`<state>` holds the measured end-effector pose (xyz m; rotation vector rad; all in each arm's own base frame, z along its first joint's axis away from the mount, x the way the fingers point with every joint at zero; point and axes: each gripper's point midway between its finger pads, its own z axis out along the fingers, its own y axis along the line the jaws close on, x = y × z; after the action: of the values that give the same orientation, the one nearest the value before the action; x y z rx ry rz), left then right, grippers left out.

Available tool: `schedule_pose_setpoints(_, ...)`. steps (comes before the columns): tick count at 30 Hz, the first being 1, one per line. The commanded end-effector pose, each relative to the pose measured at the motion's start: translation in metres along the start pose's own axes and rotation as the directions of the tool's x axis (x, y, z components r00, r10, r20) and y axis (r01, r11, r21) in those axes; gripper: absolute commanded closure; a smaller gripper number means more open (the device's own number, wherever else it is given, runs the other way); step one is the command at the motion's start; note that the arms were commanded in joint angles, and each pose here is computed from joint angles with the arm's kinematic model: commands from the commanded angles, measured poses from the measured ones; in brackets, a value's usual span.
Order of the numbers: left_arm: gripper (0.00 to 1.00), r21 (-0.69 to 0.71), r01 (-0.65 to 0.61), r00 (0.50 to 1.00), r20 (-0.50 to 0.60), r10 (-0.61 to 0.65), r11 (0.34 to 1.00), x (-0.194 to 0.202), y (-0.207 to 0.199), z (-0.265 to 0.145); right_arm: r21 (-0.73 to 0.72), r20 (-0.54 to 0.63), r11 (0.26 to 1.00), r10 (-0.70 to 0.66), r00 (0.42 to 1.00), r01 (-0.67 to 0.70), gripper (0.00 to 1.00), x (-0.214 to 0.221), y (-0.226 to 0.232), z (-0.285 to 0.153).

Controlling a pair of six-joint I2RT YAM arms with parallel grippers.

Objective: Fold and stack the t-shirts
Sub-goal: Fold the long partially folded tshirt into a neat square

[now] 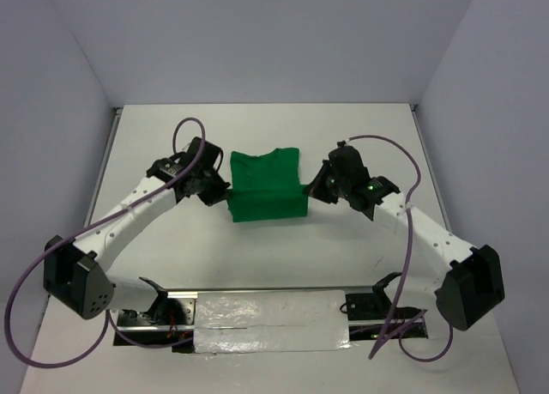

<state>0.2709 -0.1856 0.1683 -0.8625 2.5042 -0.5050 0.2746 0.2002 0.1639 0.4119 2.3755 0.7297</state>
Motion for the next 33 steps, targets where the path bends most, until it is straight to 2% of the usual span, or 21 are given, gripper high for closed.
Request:
schedule_pose_setpoints(1, 1.00, -0.023, -0.042, 0.997, 0.064, 0.044, 0.999, -0.034, -0.010, 0.010, -0.006, 0.111, 1.000, -0.020, 0.994, 0.020, 1.00, -0.045, 0.016, 0.012)
schedule_pose_setpoints(13, 1.00, -0.003, -0.066, 0.995, 0.078, 0.066, 0.998, -0.090, -0.065, 0.048, 0.022, 0.119, 1.000, 0.006, 0.993, -0.009, 1.00, -0.087, 0.029, 0.061)
schedule_pose_setpoints(25, 1.00, -0.037, -0.039, 0.997, 0.061, 0.041, 0.999, -0.133, -0.087, 0.110, 0.035, 0.100, 0.998, 0.049, 0.994, -0.053, 1.00, -0.122, 0.030, 0.105)
schedule_pose_setpoints(31, 1.00, -0.047, -0.032, 0.998, 0.061, 0.035, 0.998, -0.148, -0.087, 0.141, 0.054, 0.081, 0.996, 0.067, 0.994, -0.071, 0.92, -0.134, 0.025, 0.133)
schedule_pose_setpoints(32, 1.00, -0.053, -0.030, 0.998, 0.054, 0.033, 0.998, -0.149, -0.085, 0.151, 0.044, 0.090, 0.997, 0.064, 0.994, -0.068, 0.87, -0.140, 0.030, 0.135)
schedule_pose_setpoints(33, 0.94, -0.033, -0.037, 0.997, 0.069, 0.039, 0.999, -0.155, -0.091, 0.154, 0.058, 0.079, 0.996, 0.067, 0.995, -0.071, 0.85, -0.138, 0.025, 0.146)
